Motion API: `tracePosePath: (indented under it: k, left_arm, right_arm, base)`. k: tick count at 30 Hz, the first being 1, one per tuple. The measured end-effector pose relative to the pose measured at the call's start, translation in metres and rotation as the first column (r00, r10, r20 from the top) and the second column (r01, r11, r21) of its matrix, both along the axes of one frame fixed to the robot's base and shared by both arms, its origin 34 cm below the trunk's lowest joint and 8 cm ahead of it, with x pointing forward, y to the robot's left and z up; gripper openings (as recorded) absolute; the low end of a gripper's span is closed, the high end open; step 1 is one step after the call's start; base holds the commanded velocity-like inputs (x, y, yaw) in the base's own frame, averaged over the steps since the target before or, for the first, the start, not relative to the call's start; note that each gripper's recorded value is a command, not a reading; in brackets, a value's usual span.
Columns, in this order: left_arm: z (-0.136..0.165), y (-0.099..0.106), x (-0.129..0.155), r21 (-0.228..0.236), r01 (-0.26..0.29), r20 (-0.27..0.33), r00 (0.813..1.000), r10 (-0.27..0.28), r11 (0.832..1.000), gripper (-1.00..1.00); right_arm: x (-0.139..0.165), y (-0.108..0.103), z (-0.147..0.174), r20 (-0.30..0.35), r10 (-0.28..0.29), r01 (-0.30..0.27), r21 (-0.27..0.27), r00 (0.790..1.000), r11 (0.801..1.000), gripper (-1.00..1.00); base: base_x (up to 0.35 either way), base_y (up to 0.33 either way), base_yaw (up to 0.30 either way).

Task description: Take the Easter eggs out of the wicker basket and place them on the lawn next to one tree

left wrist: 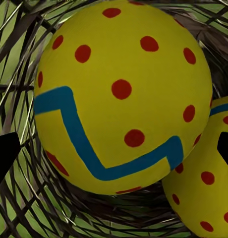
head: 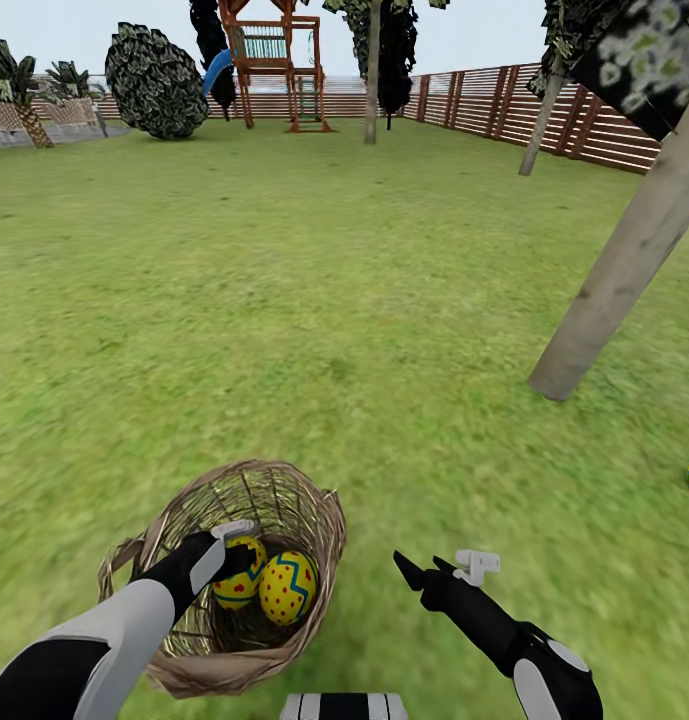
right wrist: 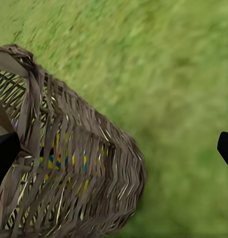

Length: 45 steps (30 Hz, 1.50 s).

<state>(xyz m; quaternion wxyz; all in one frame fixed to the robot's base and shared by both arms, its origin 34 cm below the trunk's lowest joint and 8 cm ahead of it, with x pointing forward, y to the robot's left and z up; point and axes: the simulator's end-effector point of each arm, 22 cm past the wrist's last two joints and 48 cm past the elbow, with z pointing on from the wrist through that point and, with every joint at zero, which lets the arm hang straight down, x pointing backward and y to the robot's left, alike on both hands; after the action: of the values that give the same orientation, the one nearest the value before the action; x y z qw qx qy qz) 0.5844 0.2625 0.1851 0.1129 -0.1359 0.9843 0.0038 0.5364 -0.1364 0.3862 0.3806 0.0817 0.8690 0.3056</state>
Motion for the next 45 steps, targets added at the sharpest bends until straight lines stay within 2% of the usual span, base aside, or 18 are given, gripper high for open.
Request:
tracePosePath:
  k: [12,27,33,45]
  left_arm:
    - [-0.012,0.003,0.001,0.008,-0.01,0.013,1.0,0.01,1.0,1.0]
    - [-0.002,0.004,0.022,0.012,-0.021,0.076,0.997,0.02,1.0,1.0]
    - [-0.014,0.003,0.017,0.011,-0.02,0.059,0.998,0.02,1.0,1.0]
    - [-0.013,0.003,0.019,0.009,-0.02,0.063,0.998,0.019,1.0,1.0]
  right_arm:
    - [-0.003,0.0,-0.014,-0.029,0.0,0.0,0.0,1.0,1.0,1.0]
    - [-0.004,-0.001,-0.015,-0.033,-0.004,0.003,-0.004,0.999,1.0,1.0]
    - [-0.007,-0.002,-0.028,-0.059,-0.005,0.004,-0.007,0.998,1.0,1.0]
    - [-0.007,-0.001,-0.028,-0.059,-0.003,0.002,-0.01,0.998,1.0,1.0]
  base:
    - [0.0,0.0,0.0]
    - [0.0,0.0,0.0]
    - [0.0,0.0,0.0]
    - [0.0,0.0,0.0]
